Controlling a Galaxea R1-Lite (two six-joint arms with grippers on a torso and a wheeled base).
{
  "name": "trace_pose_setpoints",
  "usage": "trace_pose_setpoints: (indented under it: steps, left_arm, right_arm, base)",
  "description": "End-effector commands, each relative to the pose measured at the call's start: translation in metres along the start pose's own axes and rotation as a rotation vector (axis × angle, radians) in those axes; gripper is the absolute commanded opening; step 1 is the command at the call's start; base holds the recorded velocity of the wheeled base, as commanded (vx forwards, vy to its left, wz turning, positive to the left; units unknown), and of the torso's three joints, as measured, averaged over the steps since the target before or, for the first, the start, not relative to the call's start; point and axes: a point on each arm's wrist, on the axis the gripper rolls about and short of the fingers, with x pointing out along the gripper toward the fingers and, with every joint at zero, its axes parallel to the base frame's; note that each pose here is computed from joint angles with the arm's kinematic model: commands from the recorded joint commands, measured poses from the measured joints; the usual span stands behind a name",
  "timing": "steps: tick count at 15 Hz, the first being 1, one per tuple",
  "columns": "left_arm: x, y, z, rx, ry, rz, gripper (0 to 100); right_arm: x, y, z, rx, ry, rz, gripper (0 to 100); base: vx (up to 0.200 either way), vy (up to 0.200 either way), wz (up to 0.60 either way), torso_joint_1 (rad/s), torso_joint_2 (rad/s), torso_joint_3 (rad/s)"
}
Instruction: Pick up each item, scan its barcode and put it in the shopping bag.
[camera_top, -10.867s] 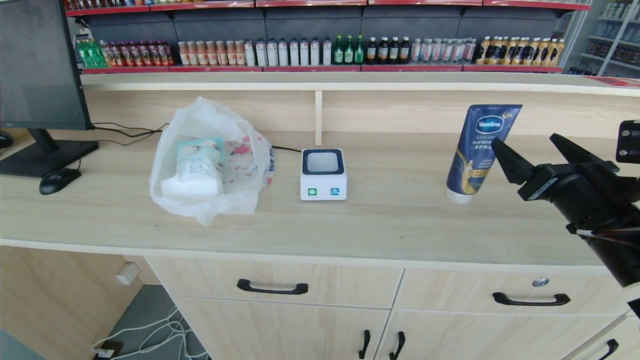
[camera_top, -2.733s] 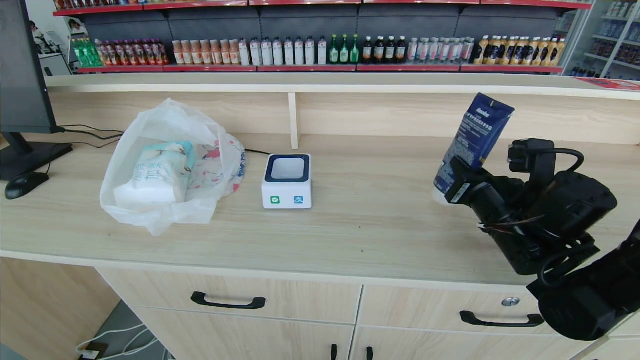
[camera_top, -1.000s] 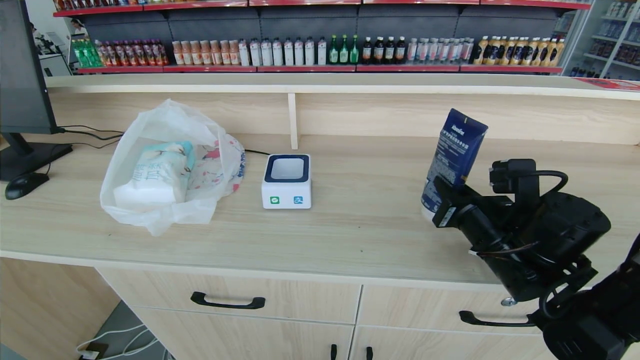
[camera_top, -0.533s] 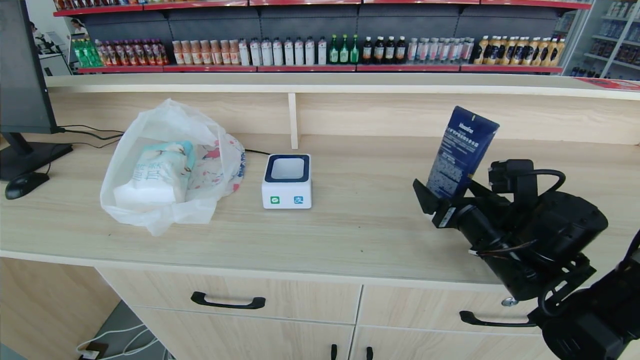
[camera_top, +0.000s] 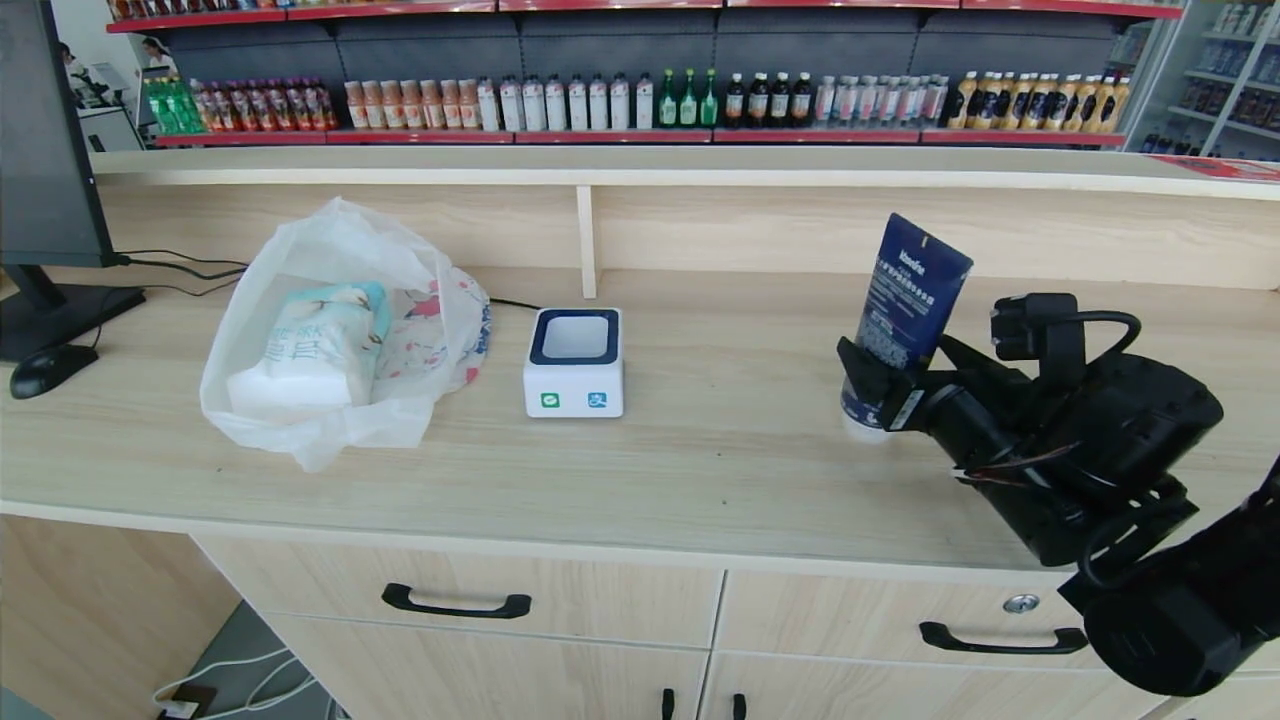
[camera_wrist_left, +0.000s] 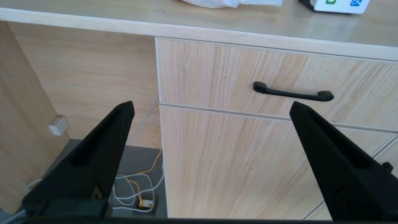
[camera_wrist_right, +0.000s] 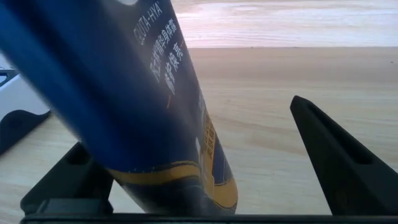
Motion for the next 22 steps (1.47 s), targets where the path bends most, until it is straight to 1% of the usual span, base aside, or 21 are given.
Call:
trace_pose_setpoints:
  steps: [1,8,9,19,22]
  left_arm:
    - [0.000,0.000,0.000,0.000,-0.001,0.000,100]
    - [0.000,0.000,0.000,-0.001,-0.001,0.000,100]
    - [0.000,0.000,0.000,-0.001,-0.001,0.000,100]
    - [0.000,0.000,0.000,0.000,-0.001,0.000,100]
    - [0.000,0.000,0.000,0.000,-0.001,0.000,100]
  right_arm:
    - [-0.001,-0.001,0.001,-0.001,0.000,-0.002,100]
    - [0.004,-0.001,-0.002,-0.004,0.018,-0.003,100]
    - [0.003,-0.001,-0.003,-0.005,0.024,-0.003,0]
    - [0.006,0.001,0.001,-0.002,0.002,0.042,0]
    - [0.002,0.000,0.014,0.005,-0.035,0.044,0]
  base:
    - [0.000,0.000,0.00,0.000,0.00,0.000]
    - [0.000,0.000,0.00,0.000,0.00,0.000]
    - [0.000,0.000,0.00,0.000,0.00,0.000]
    - [0.000,0.000,0.00,0.000,0.00,0.000]
    - [0.000,0.000,0.00,0.000,0.00,0.000]
